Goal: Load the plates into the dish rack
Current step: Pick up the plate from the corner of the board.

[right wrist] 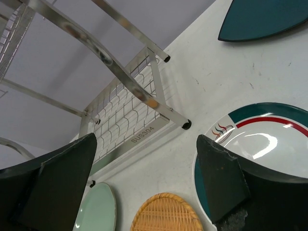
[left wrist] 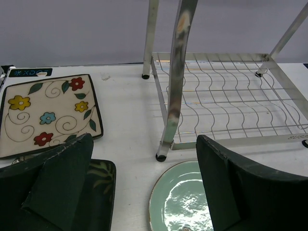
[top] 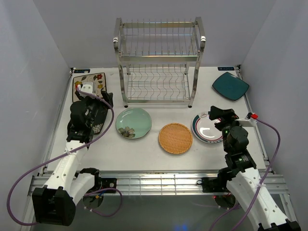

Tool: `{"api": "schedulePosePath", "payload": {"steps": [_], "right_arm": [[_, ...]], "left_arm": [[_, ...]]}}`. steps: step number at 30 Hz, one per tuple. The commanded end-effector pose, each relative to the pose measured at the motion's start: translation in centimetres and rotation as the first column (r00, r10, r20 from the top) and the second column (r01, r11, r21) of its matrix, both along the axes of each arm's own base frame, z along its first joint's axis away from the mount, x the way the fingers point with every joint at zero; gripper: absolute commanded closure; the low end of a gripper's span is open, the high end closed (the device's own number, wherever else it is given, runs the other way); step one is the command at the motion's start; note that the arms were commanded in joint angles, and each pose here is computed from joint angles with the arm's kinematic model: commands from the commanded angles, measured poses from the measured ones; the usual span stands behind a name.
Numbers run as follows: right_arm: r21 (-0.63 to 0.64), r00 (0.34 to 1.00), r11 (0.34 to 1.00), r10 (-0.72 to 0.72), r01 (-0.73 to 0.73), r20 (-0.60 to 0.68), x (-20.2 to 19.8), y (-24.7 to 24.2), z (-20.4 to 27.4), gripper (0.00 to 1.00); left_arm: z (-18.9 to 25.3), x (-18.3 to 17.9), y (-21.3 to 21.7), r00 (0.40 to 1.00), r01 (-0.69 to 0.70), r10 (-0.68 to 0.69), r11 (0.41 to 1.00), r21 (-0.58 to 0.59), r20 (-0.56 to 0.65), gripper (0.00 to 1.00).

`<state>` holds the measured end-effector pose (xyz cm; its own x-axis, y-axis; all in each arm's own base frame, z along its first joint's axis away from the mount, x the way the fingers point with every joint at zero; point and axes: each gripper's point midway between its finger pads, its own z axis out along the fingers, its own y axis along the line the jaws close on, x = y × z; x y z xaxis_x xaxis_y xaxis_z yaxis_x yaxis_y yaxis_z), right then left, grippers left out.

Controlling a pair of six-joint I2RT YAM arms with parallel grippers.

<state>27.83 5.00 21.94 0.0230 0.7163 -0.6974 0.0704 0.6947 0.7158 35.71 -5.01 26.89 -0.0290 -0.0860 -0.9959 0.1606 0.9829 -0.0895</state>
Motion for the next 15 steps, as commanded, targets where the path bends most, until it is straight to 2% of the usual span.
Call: {"api": "schedulePosePath", "payload": {"steps": [1, 6, 10, 15], "right_arm": [[-0.009, 1.0, 1.0, -0.026, 0.026, 0.016, -0.7, -0.7, 2.6, 0.1], [-0.026, 0.993, 0.992, -0.12, 0.12, 0.0, -0.8, -2.5, 2.1, 0.1], [-0.074, 0.991, 0.989, -0.131, 0.129, -0.02, -0.4, -2.7, 1.3, 0.1], [-0.142, 0.977, 0.975, -0.187, 0.171, -0.106, 1.3, -3.2, -0.1, 0.1]], "left_arm": [[0.9, -0.2, 0.6, 0.999, -0.025, 0.025, 1.0, 0.003, 0.038, 0.02], [0.7, -0.2, 0.1, 0.999, 0.004, -0.004, 1.0, 0.006, 0.035, 0.02], [0.8, -0.4, 0.1, 0.999, 0.002, -0.002, 1.0, 0.008, 0.042, 0.02], [0.9, -0.6, 0.0, 0.999, 0.01, -0.01, 1.0, 0.006, 0.049, 0.02]]}}
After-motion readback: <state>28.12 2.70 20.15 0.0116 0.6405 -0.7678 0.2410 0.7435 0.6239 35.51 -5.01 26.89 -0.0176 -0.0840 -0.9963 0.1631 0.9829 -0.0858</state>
